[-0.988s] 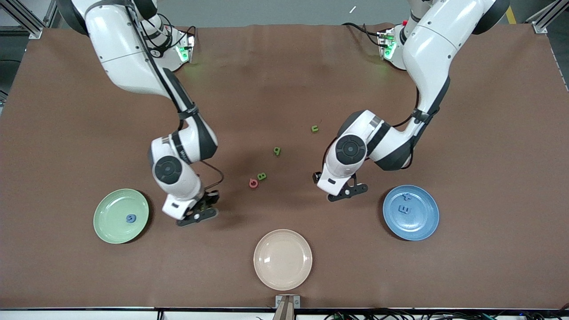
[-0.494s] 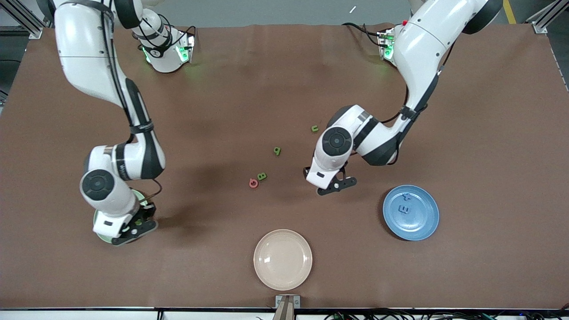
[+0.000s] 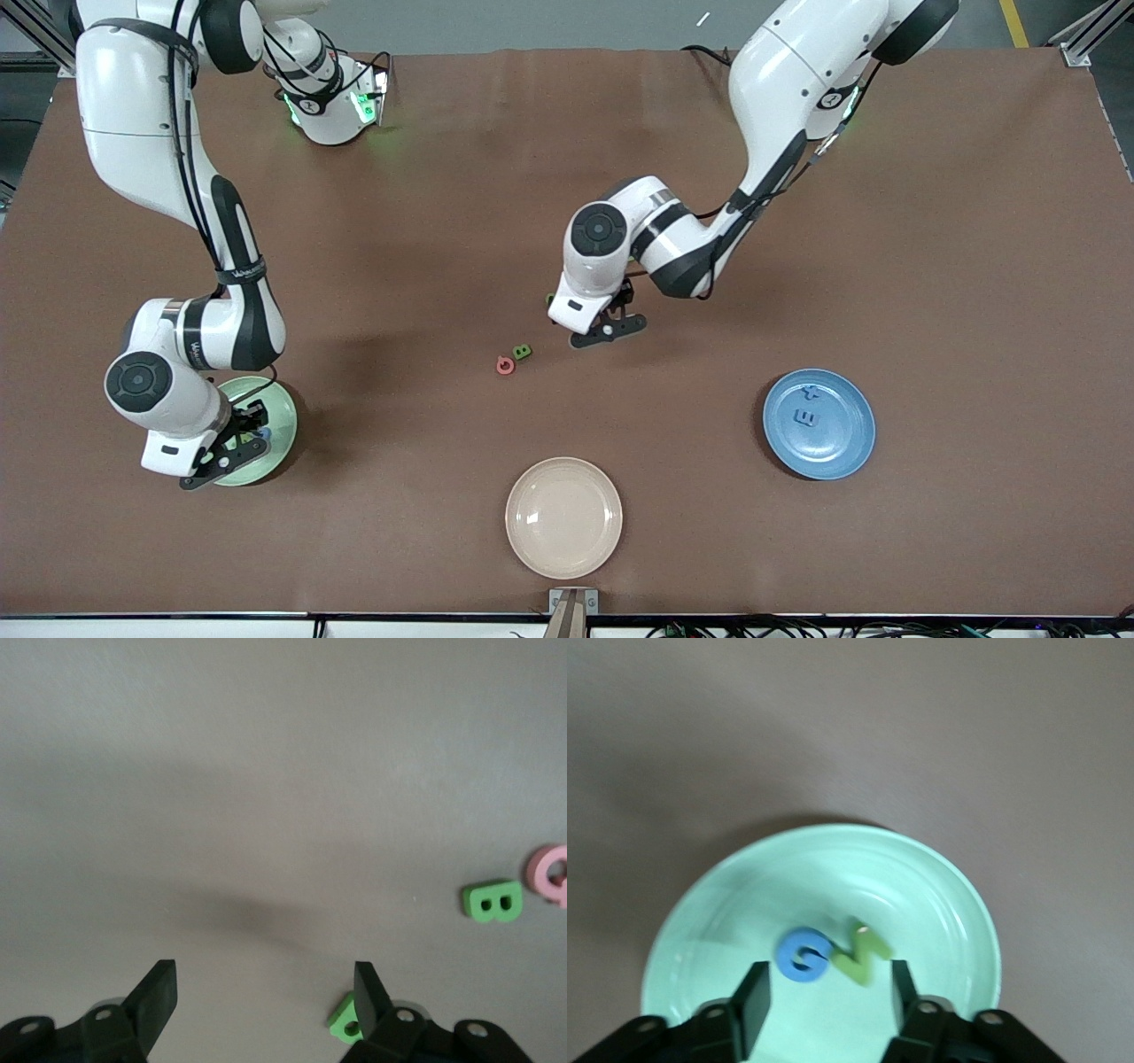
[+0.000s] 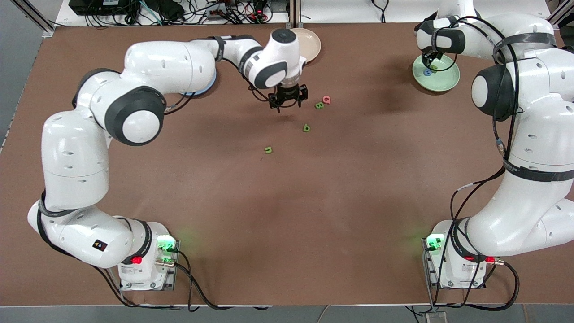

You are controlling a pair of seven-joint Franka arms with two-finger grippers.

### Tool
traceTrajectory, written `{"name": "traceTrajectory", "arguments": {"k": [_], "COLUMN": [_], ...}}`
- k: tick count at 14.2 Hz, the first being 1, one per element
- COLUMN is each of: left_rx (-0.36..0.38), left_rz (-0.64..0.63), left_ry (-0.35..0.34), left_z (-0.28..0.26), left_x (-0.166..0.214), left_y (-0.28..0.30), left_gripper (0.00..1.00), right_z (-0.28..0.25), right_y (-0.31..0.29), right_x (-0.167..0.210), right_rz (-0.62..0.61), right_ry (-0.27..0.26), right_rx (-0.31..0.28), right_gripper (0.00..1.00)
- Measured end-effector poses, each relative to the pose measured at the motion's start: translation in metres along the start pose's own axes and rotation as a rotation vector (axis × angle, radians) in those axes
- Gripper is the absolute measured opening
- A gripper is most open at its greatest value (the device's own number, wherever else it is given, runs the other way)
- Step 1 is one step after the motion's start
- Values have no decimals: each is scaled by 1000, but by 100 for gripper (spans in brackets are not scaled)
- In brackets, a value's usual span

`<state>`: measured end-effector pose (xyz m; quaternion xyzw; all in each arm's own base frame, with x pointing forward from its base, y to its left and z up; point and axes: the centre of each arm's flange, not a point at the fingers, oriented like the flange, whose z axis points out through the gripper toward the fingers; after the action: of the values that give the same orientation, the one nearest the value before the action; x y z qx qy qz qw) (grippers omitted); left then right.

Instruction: Sort upper and lower case letters into plates

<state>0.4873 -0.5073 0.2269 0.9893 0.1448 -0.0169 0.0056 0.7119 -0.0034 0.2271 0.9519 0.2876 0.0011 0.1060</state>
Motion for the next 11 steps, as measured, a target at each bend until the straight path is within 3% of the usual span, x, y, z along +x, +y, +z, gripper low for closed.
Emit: {"name": "traceTrajectory", "arguments": {"k": [1,6,11], "left_rx": [-2,-43,-21], "left_rz": [-12,-24,18], "left_ry": [14,25,6], "left_z": [6,23,44], "left_x": [-8,-19,-47], "left_y": [5,15,24], "left_gripper": [89,86,81], "right_z": [-1,-11,-39], "right_y": [-9,-66,-193], "right_x": [6,32,80], "right_rz": [3,96,316], "right_ry": [11,38,-24], "right_rx": [22,207,241], "right_gripper": [74,74,74]}}
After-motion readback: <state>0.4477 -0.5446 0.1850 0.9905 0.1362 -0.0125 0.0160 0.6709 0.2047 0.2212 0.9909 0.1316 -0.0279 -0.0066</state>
